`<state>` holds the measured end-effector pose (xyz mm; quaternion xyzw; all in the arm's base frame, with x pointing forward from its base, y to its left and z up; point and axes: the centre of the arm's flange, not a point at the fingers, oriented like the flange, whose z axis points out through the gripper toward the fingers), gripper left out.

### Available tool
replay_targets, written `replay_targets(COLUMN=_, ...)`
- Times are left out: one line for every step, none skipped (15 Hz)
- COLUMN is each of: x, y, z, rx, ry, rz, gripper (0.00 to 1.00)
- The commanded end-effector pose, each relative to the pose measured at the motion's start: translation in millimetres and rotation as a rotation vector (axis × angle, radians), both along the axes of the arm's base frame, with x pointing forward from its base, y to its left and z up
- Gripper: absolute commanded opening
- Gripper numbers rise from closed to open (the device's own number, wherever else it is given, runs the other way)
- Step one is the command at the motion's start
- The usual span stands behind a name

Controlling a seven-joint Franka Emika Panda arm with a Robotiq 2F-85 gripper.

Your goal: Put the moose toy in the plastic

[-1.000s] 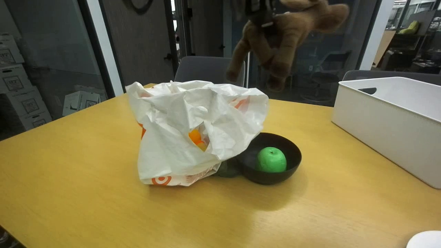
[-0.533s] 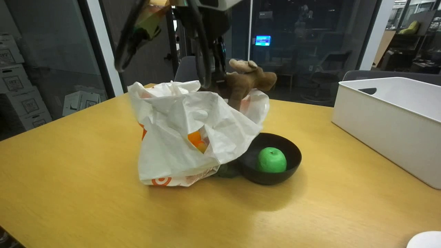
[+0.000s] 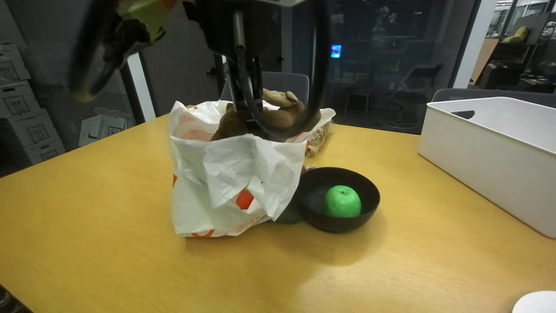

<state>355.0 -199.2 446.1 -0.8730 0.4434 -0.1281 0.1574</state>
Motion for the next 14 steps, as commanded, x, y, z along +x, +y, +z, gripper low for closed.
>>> replay_targets(x=-26, y=13, z=3, rx=-0.028, ry=0.067, rz=0.181, gripper=0.06)
replay_targets(x=-26, y=19, z=-1, rx=-0.035, ry=0.1, rz=0.226, gripper=0.06)
replay_targets(x=-24, y=27, z=-5, rx=-0.056, ry=0.13, rz=0.265, gripper=0.06)
replay_targets(x=-21, y=34, z=-7, rx=-0.071, ry=0.16, rz=0.302, gripper=0.06)
replay_targets(x=-16, y=43, z=-10, rx=-0.103, ry=0.196, rz=0.328, gripper=0.06)
replay_targets(x=-13, y=50, z=-12, rx=-0.137, ry=0.215, rz=0.35, gripper=0.06)
replay_targets(x=-6, y=59, z=-15, rx=-0.184, ry=0.225, rz=0.362, gripper=0.07)
replay_targets(x=-1, y=65, z=-15, rx=-0.209, ry=0.23, rz=0.377, gripper=0.07)
replay_targets(x=7, y=72, z=-18, rx=-0.255, ry=0.204, rz=0.365, gripper=0.06)
replay_targets(x=13, y=77, z=-17, rx=-0.279, ry=0.205, rz=0.377, gripper=0.06)
replay_targets(x=19, y=82, z=-19, rx=-0.302, ry=0.203, rz=0.387, gripper=0.06)
replay_targets(x=24, y=87, z=-20, rx=-0.32, ry=0.201, rz=0.398, gripper=0.06)
replay_targets(x=29, y=91, z=-22, rx=-0.314, ry=0.196, rz=0.414, gripper=0.06)
replay_targets(x=33, y=96, z=-24, rx=-0.284, ry=0.191, rz=0.437, gripper=0.06)
